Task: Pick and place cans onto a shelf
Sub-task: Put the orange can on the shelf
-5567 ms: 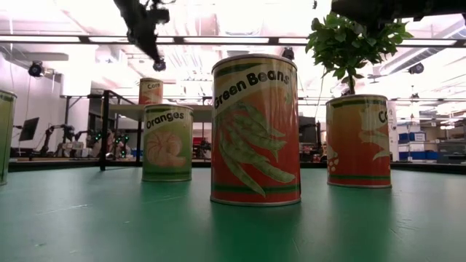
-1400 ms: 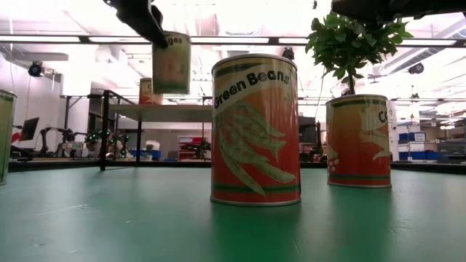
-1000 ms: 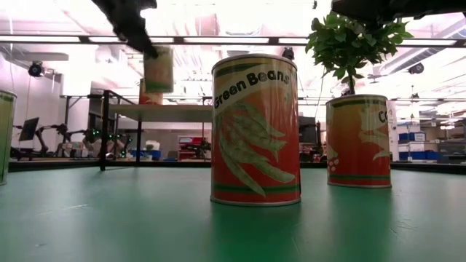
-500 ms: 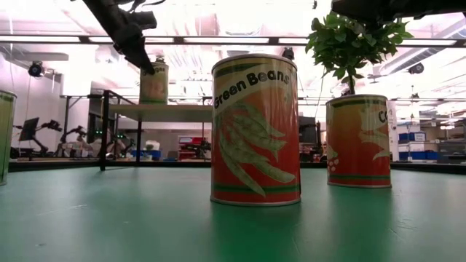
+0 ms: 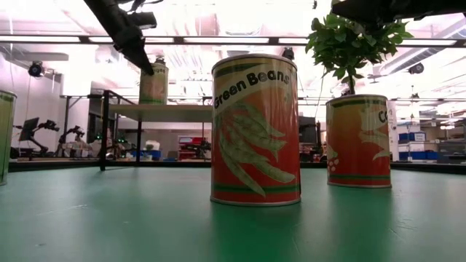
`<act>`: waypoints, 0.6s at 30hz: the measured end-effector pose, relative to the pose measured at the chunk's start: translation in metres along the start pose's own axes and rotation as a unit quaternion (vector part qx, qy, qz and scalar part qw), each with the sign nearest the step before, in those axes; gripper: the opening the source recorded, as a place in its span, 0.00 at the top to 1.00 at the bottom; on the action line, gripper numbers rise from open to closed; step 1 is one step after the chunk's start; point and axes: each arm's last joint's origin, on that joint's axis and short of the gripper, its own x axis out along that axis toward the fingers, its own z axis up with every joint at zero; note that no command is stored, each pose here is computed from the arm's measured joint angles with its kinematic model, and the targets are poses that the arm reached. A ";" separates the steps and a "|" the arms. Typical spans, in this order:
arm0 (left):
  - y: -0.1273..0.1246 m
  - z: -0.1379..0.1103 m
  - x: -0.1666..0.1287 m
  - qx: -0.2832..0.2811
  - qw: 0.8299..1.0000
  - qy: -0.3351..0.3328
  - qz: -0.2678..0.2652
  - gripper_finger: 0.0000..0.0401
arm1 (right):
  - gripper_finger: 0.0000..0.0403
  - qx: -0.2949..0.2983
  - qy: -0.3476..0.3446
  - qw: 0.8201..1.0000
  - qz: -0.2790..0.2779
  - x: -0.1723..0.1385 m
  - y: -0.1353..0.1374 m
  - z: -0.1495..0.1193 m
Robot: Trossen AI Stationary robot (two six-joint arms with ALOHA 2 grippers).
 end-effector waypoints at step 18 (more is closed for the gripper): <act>0.013 0.028 -0.027 -0.044 0.998 -0.050 0.014 0.47 | 0.96 0.001 0.000 1.000 0.000 0.000 0.000 0.000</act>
